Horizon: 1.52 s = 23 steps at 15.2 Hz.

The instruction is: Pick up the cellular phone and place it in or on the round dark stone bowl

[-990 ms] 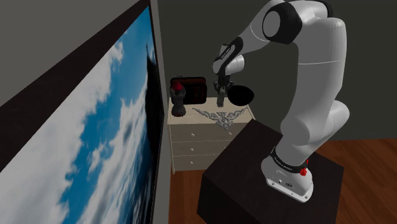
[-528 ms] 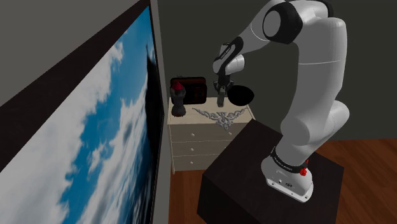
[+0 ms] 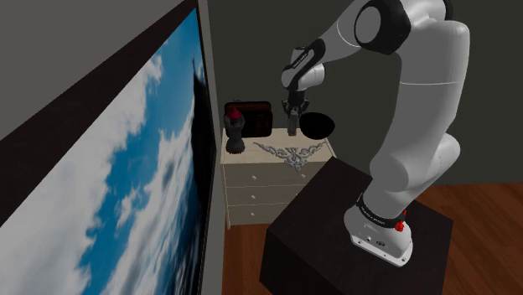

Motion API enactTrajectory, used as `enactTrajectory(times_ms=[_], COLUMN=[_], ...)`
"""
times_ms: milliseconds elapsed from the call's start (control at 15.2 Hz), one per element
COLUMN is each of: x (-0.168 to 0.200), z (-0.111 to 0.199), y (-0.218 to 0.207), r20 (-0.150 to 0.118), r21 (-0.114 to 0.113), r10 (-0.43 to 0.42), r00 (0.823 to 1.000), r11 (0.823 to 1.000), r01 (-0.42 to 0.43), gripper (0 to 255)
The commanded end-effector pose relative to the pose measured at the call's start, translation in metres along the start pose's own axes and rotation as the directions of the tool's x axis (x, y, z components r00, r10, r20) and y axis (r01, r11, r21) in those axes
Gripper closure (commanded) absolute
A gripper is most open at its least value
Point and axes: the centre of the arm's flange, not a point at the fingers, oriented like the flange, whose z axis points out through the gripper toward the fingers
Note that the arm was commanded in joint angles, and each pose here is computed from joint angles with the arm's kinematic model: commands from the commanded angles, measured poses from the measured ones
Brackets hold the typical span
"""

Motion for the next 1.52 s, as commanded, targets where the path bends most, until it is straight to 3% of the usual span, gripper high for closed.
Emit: enactTrajectory(times_ms=[0, 1452], x=[0.0, 0.005], z=[-0.011, -0.127], y=[0.001, 0.008], r20=[0.0, 0.0], r21=[0.0, 0.0], r10=[0.0, 0.0], r00=[1.0, 1.0], r11=[1.0, 1.0], r01=[0.0, 0.0], gripper=[255, 255])
